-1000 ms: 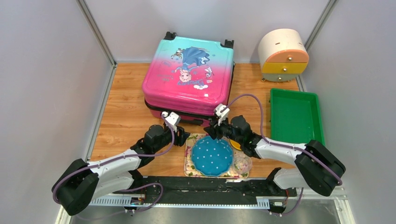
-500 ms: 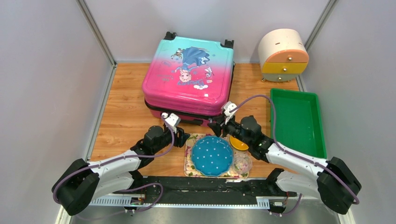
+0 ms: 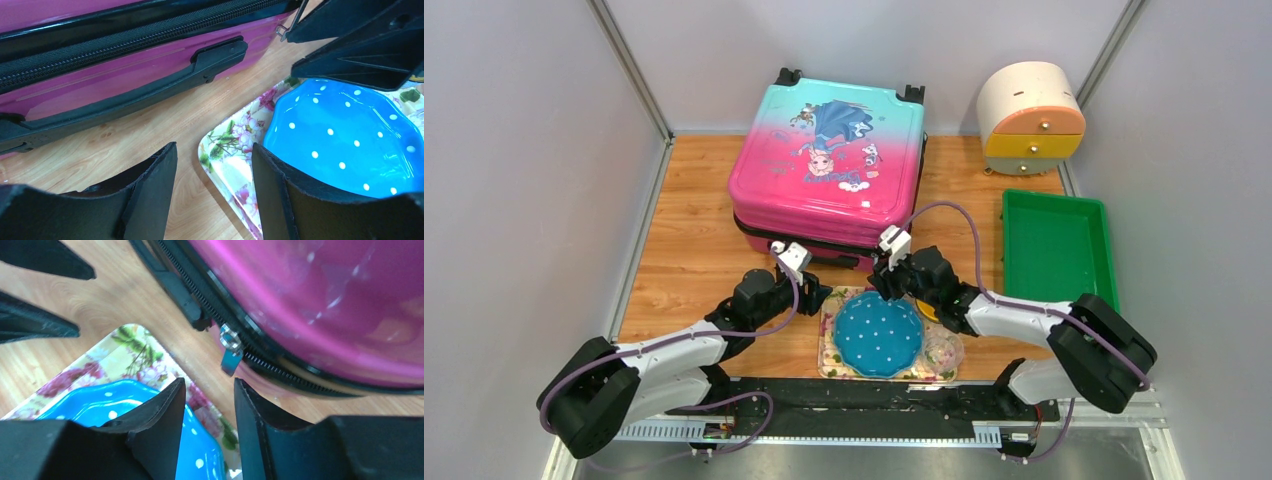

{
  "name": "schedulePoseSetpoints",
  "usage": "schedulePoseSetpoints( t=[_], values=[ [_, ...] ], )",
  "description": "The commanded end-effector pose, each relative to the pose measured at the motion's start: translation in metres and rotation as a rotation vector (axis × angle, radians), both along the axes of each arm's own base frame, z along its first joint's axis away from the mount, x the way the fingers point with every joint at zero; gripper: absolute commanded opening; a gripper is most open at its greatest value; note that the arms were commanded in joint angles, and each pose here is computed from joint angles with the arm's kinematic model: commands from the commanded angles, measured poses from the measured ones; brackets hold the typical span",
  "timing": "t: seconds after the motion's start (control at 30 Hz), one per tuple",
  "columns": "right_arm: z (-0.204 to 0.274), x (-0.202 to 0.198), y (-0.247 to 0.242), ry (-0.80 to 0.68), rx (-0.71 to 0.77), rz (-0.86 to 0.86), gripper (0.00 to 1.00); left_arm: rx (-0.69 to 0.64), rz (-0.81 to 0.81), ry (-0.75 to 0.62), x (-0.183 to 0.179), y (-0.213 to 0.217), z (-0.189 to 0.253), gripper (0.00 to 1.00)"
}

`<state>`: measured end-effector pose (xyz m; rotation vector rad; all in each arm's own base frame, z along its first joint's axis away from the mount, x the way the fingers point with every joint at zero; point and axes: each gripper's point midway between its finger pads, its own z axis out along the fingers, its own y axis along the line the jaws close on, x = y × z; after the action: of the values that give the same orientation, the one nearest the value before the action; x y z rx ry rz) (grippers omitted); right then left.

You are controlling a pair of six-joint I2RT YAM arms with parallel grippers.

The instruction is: Open, take out, and arrange the luggage

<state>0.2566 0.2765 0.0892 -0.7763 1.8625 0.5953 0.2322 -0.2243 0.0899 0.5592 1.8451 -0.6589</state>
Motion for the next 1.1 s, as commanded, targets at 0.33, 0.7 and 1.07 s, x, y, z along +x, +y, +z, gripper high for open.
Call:
schedulePoseSetpoints(
  t=[0.33, 0.7, 1.07],
  values=[
    [0.07, 0.031, 0.034, -0.186, 0.11, 0.022, 0.47, -0.035, -0.01, -0.05, 0.008, -0.007, 0.015, 0.65],
    [0.089, -0.001, 0.055, -0.206, 0.157, 0.159, 0.45, -0.062, 0.003, -0.044, 0.012, -0.011, 0.013, 0.63],
    [0.104, -0.008, -0.018, -0.121, 0.115, 0.066, 0.44, -0.103, -0.088, -0.156, 0.02, -0.06, 0.032, 0.59]
  ],
)
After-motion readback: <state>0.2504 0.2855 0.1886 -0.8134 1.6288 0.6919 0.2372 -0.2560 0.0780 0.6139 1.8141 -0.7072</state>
